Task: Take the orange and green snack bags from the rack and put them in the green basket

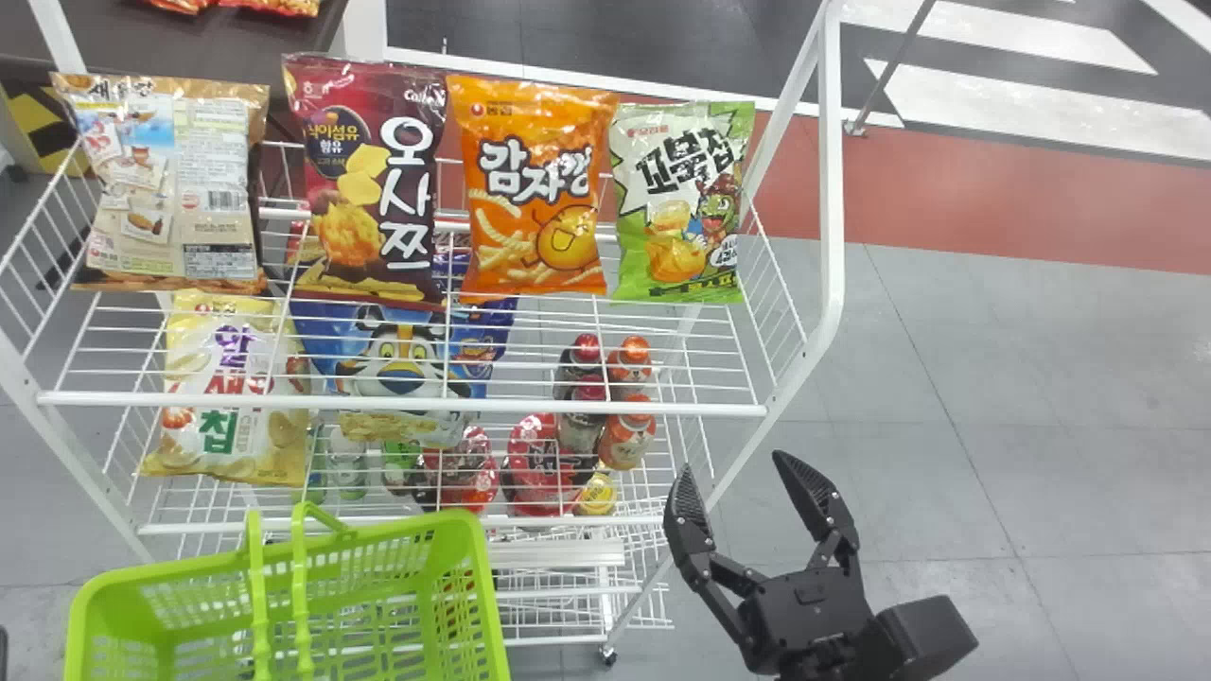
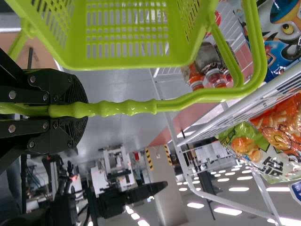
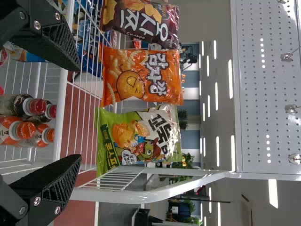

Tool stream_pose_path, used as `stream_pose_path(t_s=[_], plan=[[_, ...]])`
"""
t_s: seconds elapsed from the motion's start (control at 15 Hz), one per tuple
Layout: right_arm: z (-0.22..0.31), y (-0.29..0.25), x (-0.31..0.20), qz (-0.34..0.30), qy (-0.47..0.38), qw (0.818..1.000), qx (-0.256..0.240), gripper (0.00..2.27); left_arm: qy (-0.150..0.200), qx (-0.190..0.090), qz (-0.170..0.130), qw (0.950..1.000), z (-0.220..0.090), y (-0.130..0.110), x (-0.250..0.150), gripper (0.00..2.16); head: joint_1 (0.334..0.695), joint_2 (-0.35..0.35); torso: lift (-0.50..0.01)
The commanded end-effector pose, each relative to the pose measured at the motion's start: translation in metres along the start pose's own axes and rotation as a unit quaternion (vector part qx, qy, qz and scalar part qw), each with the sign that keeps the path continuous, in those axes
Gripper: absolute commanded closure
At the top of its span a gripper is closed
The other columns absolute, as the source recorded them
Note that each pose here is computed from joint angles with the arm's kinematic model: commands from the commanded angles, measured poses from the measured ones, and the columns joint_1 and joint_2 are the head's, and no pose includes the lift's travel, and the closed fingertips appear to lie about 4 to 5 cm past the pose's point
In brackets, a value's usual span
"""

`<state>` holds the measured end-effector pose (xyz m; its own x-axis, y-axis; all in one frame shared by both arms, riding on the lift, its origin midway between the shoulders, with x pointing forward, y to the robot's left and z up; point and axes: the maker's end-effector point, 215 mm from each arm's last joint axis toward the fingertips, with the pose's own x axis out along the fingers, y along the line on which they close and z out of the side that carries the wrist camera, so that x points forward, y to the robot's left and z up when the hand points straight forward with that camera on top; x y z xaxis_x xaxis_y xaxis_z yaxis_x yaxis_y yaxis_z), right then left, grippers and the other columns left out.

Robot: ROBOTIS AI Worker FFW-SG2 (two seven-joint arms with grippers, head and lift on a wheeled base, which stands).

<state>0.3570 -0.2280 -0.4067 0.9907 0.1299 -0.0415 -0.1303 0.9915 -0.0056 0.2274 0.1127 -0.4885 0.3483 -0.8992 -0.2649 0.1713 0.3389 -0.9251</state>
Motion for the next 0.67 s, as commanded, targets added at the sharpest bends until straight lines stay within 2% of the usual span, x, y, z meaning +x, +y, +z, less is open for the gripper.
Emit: stream_pose_path(t_s=[0.0, 0.13, 0.2, 0.47, 0.53, 0.6], plan=[[-0.004, 0.004, -0.001, 0.004, 0.005, 1.000, -0.002, 0.17, 0.008, -0.045, -0.014, 0.9989, -0.002, -0.006, -0.009, 2.15, 0.695, -0.235, 0.000], [-0.002, 0.007, -0.001, 0.007, 0.003, 1.000, -0.003, 0.17, 0.019, -0.098, -0.032, 0.9945, -0.008, -0.017, -0.021, 2.15, 0.695, -0.223, 0.000], [-0.002, 0.007, -0.001, 0.008, 0.003, 1.000, -0.004, 0.17, 0.020, -0.114, -0.035, 0.9927, -0.008, -0.020, -0.027, 2.15, 0.695, -0.223, 0.000], [-0.008, 0.013, -0.001, 0.015, 0.010, 1.000, -0.008, 0.17, 0.004, -0.131, -0.069, 0.9889, 0.003, -0.035, -0.043, 2.15, 0.695, -0.190, 0.000], [-0.009, 0.017, -0.001, 0.019, 0.011, 1.000, -0.010, 0.17, 0.018, -0.153, -0.066, 0.9859, -0.003, -0.037, -0.042, 2.15, 0.695, -0.175, 0.000], [-0.010, 0.017, -0.001, 0.020, 0.012, 1.000, -0.011, 0.17, 0.019, -0.144, -0.055, 0.9879, 0.003, -0.034, -0.039, 2.15, 0.695, -0.168, 0.000]])
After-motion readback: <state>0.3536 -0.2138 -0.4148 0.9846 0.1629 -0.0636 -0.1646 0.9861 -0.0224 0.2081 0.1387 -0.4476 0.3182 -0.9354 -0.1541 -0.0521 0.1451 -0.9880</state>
